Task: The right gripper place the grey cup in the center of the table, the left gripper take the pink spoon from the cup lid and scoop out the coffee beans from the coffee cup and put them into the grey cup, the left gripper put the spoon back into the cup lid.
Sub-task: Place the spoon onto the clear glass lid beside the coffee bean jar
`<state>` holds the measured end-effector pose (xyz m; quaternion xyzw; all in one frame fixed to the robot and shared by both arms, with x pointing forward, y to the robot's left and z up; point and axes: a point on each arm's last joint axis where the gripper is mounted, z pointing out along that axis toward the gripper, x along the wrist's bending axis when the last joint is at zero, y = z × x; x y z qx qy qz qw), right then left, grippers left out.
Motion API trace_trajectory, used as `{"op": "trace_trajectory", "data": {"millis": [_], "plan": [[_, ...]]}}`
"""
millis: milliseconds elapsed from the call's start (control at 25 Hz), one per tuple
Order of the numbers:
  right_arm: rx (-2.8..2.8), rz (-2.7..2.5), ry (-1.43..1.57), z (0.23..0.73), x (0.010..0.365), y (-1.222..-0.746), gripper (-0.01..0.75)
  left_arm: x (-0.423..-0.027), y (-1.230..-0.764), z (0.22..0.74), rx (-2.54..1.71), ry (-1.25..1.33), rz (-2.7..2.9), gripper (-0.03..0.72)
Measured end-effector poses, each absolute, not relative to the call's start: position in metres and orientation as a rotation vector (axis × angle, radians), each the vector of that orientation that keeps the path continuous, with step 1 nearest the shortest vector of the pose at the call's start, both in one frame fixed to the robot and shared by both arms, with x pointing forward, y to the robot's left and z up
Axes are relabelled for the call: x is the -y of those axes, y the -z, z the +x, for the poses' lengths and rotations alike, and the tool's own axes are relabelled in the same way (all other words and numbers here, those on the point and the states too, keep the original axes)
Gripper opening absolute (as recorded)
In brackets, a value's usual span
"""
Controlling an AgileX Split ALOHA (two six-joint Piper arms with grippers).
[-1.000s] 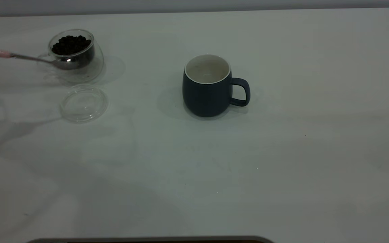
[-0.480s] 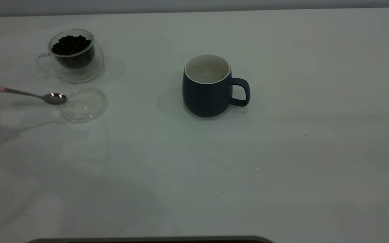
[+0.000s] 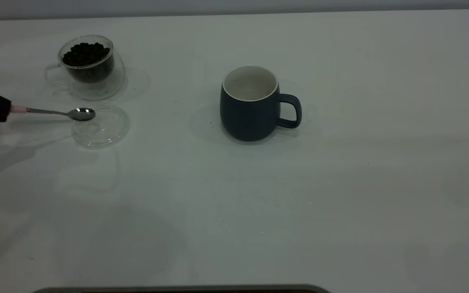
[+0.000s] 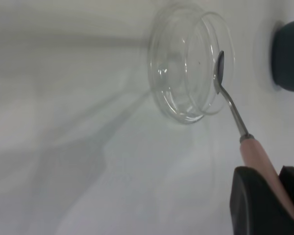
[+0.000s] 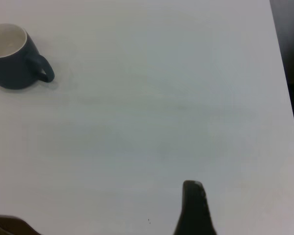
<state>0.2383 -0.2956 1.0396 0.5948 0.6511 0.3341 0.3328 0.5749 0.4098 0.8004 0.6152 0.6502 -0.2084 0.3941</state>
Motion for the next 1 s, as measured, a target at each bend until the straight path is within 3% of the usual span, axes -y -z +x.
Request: {"op": "trace_trajectory", "data": {"millis": [1000], "plan": [[-1.701, 1.554, -0.873, 0.238, 0.296, -1.04, 0.588, -0.385, -0.761, 0.582, -1.647, 0.552, 1.47, 0.12]]}}
